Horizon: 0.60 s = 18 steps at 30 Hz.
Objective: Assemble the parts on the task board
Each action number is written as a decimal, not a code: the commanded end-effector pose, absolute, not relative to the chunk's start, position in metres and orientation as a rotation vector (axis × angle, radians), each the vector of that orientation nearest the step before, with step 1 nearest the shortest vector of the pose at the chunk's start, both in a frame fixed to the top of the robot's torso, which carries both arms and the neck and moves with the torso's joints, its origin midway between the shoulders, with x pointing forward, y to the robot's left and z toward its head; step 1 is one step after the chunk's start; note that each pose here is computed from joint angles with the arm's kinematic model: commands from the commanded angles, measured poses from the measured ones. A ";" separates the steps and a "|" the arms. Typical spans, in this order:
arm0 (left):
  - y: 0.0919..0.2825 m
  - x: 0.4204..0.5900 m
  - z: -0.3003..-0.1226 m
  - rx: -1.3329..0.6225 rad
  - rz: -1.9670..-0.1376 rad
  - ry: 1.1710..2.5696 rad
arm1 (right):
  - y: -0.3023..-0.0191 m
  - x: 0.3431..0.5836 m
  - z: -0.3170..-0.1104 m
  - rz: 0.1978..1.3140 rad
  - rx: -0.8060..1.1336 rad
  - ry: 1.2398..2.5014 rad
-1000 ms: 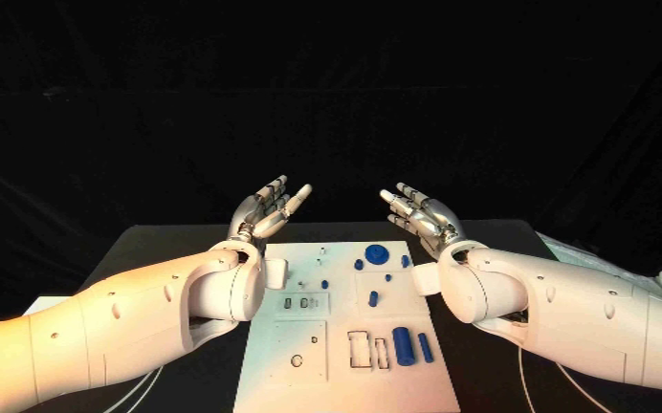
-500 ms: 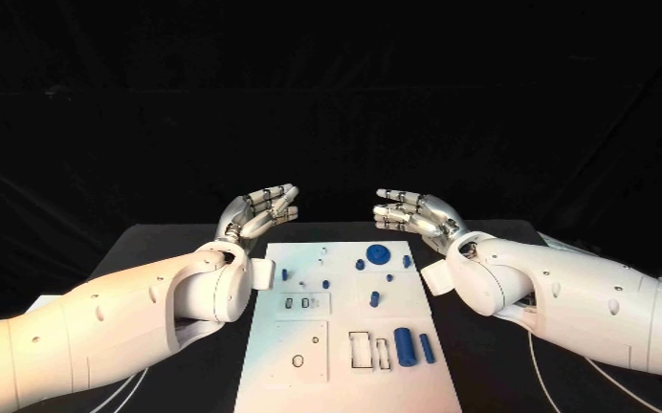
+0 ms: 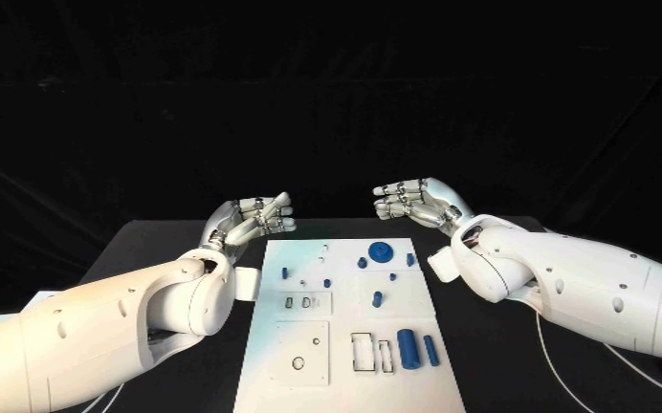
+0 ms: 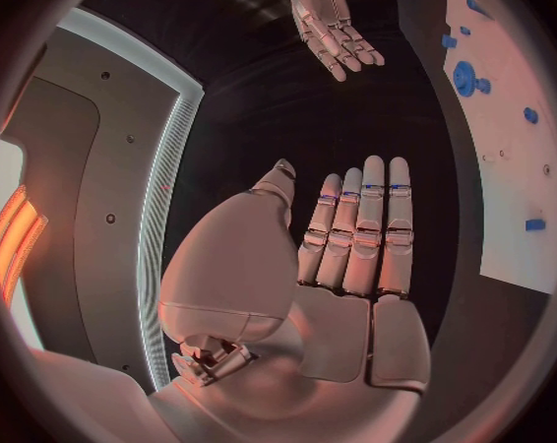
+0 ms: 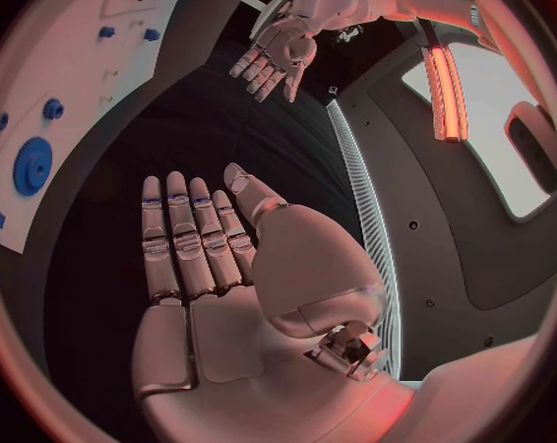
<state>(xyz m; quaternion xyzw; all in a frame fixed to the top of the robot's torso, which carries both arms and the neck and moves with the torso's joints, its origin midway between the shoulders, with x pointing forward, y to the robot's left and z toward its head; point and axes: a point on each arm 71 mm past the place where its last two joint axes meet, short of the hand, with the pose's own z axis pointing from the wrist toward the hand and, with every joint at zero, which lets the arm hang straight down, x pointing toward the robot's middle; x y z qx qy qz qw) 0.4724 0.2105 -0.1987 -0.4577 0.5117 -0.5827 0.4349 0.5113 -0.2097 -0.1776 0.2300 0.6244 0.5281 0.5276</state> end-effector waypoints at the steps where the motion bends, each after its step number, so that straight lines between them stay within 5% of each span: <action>1: 0.204 0.466 -0.192 -1.117 -1.533 1.314 | -0.209 0.513 -0.171 1.130 0.315 1.536; 18: 0.176 0.441 -0.167 -1.084 -1.677 1.363 | -0.195 0.519 -0.160 0.581 -0.283 1.676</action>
